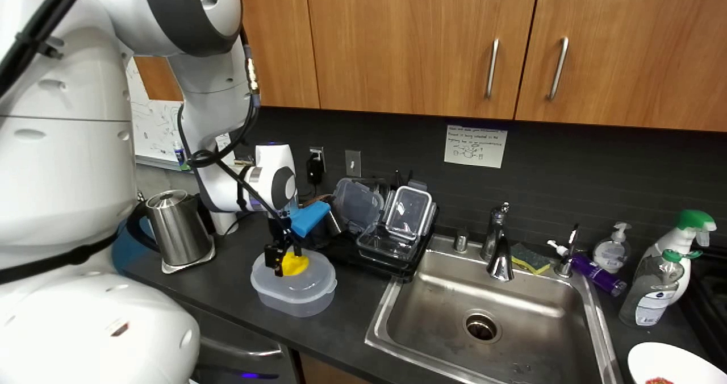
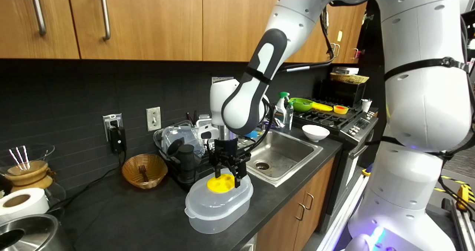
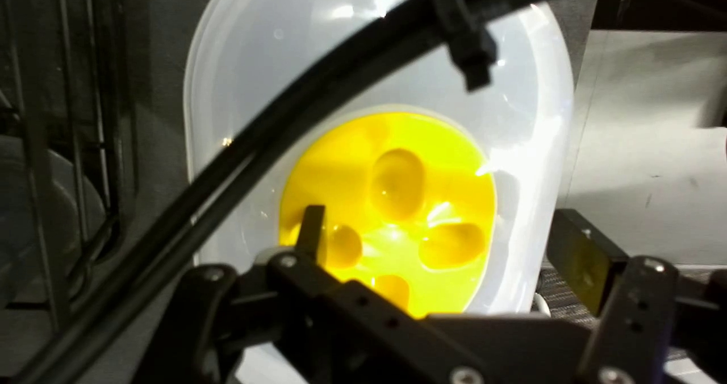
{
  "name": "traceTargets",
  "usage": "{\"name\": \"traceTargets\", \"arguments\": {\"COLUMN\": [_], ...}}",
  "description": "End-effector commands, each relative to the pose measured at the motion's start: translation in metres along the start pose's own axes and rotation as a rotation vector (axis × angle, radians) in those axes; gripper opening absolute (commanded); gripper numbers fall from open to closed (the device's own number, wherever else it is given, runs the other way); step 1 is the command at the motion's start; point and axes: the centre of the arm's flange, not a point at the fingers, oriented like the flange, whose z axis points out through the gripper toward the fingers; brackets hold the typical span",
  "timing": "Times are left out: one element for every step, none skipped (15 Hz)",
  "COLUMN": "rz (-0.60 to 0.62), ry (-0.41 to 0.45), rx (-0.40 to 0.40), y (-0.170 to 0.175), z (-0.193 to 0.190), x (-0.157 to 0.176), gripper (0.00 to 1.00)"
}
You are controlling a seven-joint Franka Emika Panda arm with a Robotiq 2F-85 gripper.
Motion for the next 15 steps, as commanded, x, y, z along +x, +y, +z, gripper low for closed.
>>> {"name": "traceTargets", "arguments": {"rz": [-0.004, -0.004, -0.005, -0.006, -0.008, -0.009, -0.009, -0.011, -0.013, -0.015, -0.016, -0.019, -0.021, -0.022, -0.022], "ry": [0.007, 0.001, -0.004, -0.008, -0.013, -0.019, -0.029, -0.039, -0.044, -0.045, -0.045, -0.045, -0.045, -0.043, -0.041], "rx": [0.016, 0.021, 0.025, 0.030, 0.037, 0.049, 0.058, 0.070, 0.078, 0.082, 0.086, 0.089, 0.091, 0.090, 0.089], "y": [0.004, 0.005, 0.006, 0.007, 0.009, 0.012, 0.015, 0.017, 0.018, 0.019, 0.020, 0.021, 0.021, 0.021, 0.021], "z": [0.002, 0.003, 0.004, 0.004, 0.005, 0.005, 0.006, 0.007, 0.007, 0.006, 0.006, 0.006, 0.007, 0.006, 0.006], "x": [0.001, 0.002, 0.004, 0.005, 0.007, 0.009, 0.011, 0.014, 0.015, 0.016, 0.017, 0.018, 0.018, 0.018, 0.018], "gripper": [1.00, 1.00, 1.00, 1.00, 1.00, 1.00, 1.00, 1.00, 1.00, 1.00, 1.00, 1.00, 1.00, 1.00, 1.00]}}
